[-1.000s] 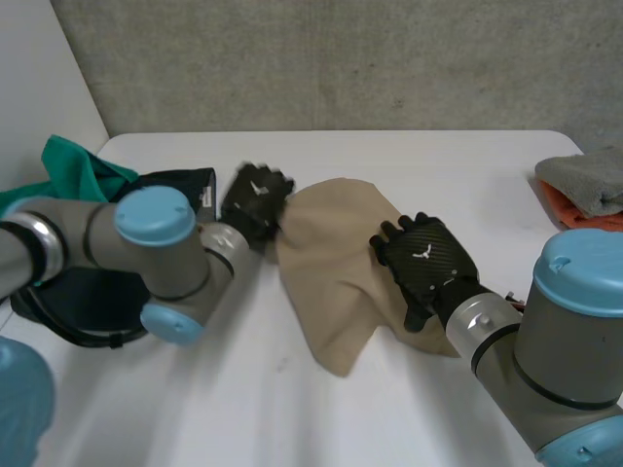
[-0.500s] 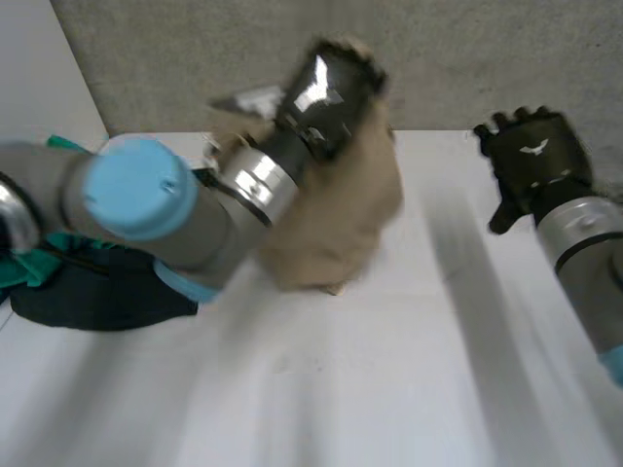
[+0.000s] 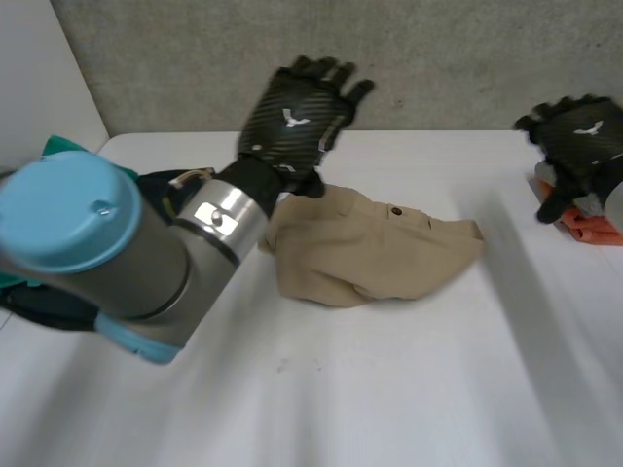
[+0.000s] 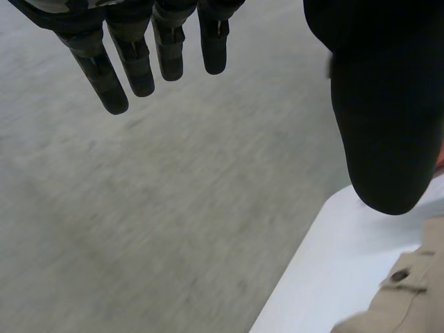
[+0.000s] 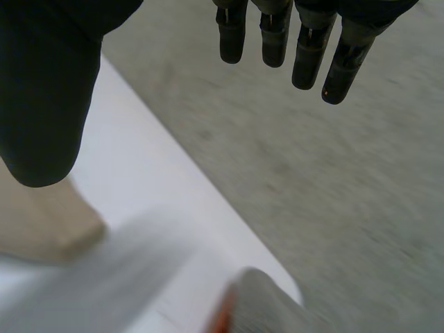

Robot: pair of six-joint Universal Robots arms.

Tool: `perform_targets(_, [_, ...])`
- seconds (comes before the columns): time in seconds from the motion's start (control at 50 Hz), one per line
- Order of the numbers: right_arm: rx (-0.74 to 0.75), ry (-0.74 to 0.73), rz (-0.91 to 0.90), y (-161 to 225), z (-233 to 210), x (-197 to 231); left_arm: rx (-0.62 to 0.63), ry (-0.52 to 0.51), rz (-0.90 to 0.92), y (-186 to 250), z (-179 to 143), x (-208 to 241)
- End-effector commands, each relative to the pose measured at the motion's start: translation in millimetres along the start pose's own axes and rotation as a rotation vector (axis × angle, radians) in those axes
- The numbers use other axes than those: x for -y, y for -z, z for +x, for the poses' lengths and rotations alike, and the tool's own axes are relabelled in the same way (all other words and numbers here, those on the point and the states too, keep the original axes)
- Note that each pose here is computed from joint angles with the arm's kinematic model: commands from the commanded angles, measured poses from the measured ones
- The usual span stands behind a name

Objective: Fold the laundry.

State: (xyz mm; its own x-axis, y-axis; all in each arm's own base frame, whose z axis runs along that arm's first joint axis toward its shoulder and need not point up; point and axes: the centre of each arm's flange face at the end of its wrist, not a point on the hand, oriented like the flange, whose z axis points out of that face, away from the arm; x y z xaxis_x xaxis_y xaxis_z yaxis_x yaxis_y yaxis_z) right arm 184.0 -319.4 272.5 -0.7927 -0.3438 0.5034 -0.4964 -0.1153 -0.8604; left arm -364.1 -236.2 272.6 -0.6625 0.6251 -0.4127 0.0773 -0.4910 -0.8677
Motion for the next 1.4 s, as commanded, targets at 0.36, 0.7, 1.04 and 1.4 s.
perform_targets(0.36, [0.283,0.237,-0.007,-61.9,-38.7,-46.0,0.081,0.030,-0.421,28.3,30.1,-60.1])
perform_targets(0.7, [0.415,0.144,-0.066,-98.0,-80.4,-120.9,0.030,-0.094,-0.477,8.9,43.2,-95.7])
perform_targets(1.04, [0.313,0.034,0.073,-93.8,-44.5,-66.5,0.173,-0.116,-0.208,-3.7,-10.8,24.2])
perform_targets(1.4, [-0.047,0.085,0.328,34.8,60.0,130.0,0.368,-0.167,0.024,28.8,-84.6,137.6])
